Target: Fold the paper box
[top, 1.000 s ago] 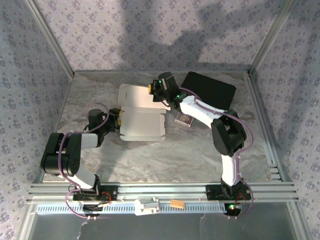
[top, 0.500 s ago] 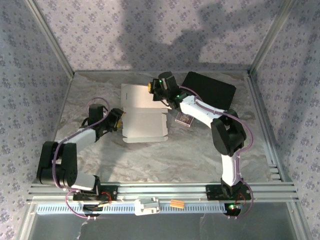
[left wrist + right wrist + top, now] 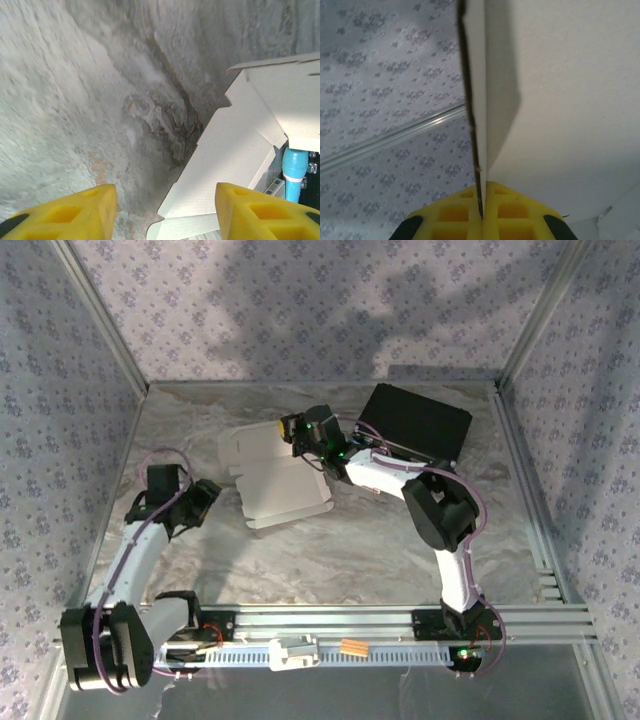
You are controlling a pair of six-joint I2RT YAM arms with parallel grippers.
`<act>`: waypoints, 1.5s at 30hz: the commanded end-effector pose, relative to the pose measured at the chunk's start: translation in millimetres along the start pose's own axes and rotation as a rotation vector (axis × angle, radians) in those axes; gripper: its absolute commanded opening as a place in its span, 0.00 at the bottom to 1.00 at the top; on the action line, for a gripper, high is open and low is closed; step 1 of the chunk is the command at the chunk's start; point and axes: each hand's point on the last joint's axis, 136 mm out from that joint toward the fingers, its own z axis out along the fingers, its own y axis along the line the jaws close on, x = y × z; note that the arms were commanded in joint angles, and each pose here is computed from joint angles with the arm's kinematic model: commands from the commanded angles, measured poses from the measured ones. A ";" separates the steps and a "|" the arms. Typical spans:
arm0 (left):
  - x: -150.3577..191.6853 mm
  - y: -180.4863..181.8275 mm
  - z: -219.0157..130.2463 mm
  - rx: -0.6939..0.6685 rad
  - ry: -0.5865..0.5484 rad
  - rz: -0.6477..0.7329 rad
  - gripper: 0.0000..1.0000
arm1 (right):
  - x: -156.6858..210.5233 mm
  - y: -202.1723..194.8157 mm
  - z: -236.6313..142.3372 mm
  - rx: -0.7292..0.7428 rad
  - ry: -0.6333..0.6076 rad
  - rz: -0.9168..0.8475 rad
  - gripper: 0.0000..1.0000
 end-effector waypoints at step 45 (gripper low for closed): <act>0.4 -61.6 77.0 0.078 0.208 0.968 0.44 | 5.1 -50.7 12.6 -0.180 0.234 -0.214 0.00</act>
